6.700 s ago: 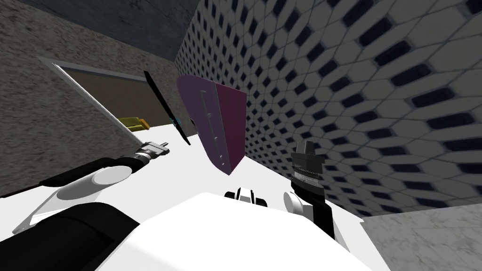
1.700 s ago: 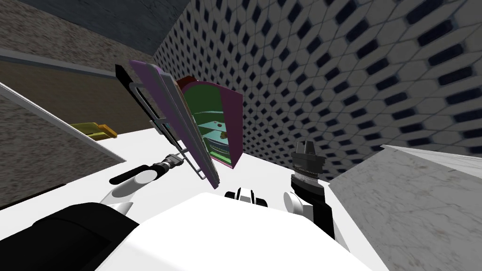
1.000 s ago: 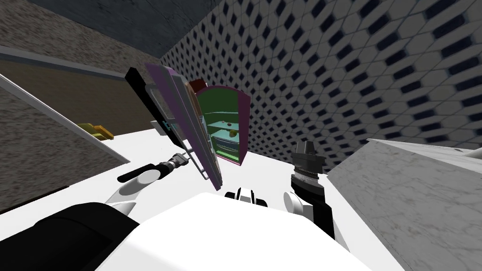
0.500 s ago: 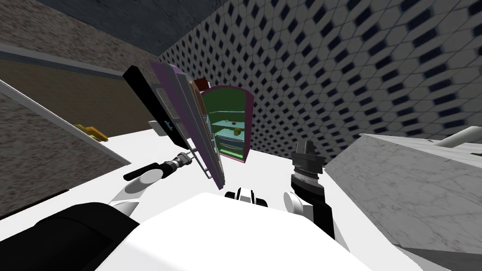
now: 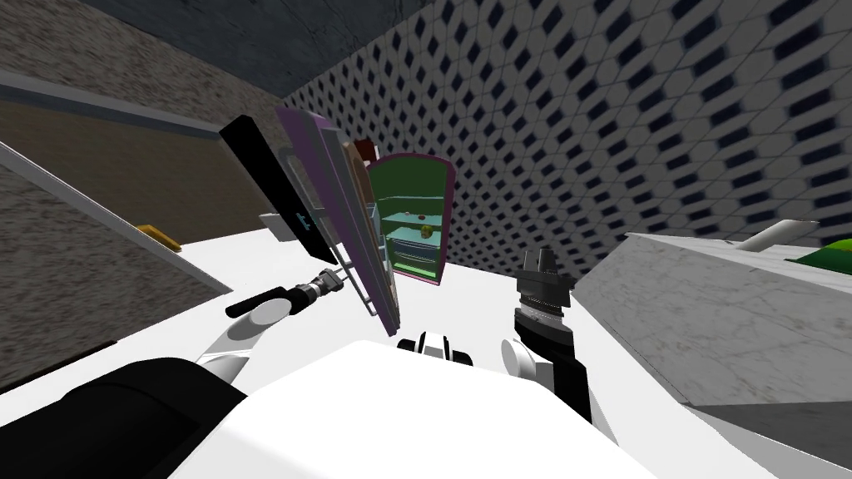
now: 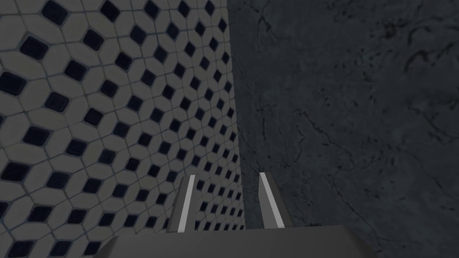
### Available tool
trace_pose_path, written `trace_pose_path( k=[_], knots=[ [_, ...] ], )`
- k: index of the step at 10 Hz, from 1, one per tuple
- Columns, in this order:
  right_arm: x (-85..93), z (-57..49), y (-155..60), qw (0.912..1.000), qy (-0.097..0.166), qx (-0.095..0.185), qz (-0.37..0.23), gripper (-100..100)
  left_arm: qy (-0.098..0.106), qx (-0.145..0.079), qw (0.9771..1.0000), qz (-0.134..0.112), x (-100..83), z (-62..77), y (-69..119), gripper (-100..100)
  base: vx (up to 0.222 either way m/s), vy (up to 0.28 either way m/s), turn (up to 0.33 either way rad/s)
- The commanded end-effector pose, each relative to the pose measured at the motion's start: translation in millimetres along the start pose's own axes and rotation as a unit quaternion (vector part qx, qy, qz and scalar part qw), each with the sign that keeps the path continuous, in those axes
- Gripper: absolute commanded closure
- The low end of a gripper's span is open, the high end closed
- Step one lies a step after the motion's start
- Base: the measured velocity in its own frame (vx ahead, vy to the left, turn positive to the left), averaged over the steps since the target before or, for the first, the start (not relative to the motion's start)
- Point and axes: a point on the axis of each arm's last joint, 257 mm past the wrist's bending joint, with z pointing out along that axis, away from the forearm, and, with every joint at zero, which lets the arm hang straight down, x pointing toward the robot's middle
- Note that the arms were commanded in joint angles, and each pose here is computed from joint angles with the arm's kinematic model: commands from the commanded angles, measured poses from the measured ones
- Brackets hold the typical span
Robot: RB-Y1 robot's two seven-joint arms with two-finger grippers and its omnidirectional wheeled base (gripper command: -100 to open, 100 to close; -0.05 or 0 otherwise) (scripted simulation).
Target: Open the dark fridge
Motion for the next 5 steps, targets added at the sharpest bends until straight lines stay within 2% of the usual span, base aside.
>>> trace_pose_path(
  k=[1,4,5],
  knots=[
    [0.0,0.0,0.0,1.0,0.0,0.0,0.0,0,0.014,-0.006,0.9999,0.008,12.4,2.6,4.5,100,-0.084,0.223,-0.046],
    [0.0,0.0,0.0,1.0,0.0,0.0,0.0,0,0.035,-0.024,0.9989,0.018,31.5,5.6,18.3,100,-0.093,0.262,-0.058],
    [0.0,0.0,0.0,1.0,0.0,0.0,0.0,0,0.035,-0.024,0.9989,0.018,31.5,5.6,18.3,100,-0.089,0.222,-0.055]
  ],
)
